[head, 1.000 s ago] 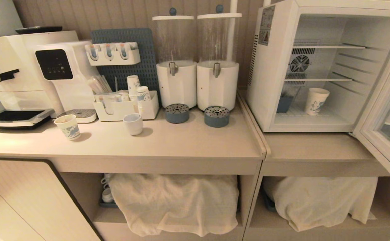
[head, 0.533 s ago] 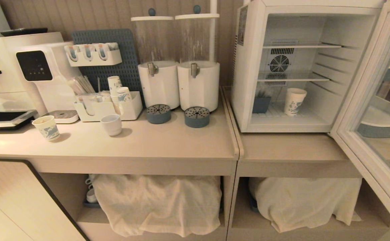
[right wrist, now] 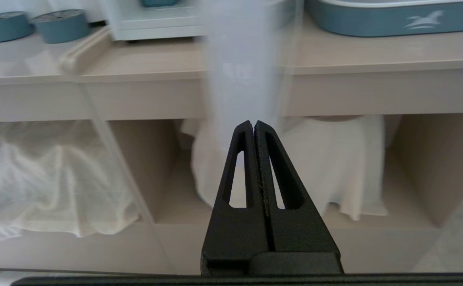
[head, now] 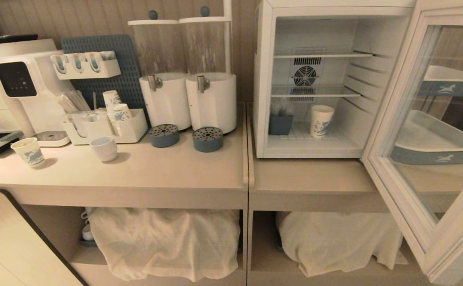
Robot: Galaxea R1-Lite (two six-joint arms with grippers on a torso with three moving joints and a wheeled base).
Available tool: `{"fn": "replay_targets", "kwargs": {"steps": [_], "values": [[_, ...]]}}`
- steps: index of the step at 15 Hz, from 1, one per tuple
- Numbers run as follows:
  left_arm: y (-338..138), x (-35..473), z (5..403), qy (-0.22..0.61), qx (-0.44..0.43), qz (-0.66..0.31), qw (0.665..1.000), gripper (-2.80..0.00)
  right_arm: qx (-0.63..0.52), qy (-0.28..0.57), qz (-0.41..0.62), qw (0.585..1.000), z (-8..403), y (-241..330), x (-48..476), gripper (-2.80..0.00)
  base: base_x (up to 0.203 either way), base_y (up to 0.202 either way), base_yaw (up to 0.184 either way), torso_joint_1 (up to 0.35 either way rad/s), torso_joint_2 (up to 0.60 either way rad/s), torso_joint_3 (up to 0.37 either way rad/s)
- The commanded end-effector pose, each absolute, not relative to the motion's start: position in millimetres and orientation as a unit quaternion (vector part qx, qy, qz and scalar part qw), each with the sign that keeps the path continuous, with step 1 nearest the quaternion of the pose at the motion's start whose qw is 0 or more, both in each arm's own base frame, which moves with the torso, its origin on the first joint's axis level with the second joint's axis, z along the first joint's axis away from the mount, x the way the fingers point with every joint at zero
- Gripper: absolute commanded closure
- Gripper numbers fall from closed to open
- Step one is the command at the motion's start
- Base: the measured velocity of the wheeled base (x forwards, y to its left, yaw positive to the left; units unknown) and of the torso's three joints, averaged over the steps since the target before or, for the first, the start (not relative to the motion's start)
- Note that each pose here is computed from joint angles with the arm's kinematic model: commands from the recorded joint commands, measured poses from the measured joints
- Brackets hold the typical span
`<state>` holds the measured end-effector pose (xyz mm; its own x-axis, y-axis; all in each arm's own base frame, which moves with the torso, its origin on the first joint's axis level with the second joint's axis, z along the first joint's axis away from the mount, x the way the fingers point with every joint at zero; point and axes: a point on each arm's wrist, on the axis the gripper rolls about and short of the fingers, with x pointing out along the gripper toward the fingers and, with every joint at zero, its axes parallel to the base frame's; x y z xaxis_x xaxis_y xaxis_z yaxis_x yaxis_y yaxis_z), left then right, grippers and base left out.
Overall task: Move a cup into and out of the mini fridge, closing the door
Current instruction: Close the freezer door
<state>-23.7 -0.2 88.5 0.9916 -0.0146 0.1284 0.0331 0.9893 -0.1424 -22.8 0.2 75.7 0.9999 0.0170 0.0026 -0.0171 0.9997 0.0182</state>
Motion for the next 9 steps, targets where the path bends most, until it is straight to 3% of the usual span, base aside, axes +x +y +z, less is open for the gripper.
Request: {"fn": "replay_targets", "kwargs": {"steps": [1,9], "values": [[-0.2,-20.7,77.4,-0.046,-0.073,-0.01,0.996,0.0,0.009,-0.001,0.009,1.0,75.8,0.1,-22.7,0.0,0.0,-0.191,0.0,0.0,0.0,0.002],[-0.2,-20.7,77.3,-0.045,-0.073,-0.01,0.996,0.0,0.009,-0.001,0.009,1.0,75.8,0.1,-22.7,0.0,0.0,-0.192,0.001,0.004,0.0,0.002]]}}
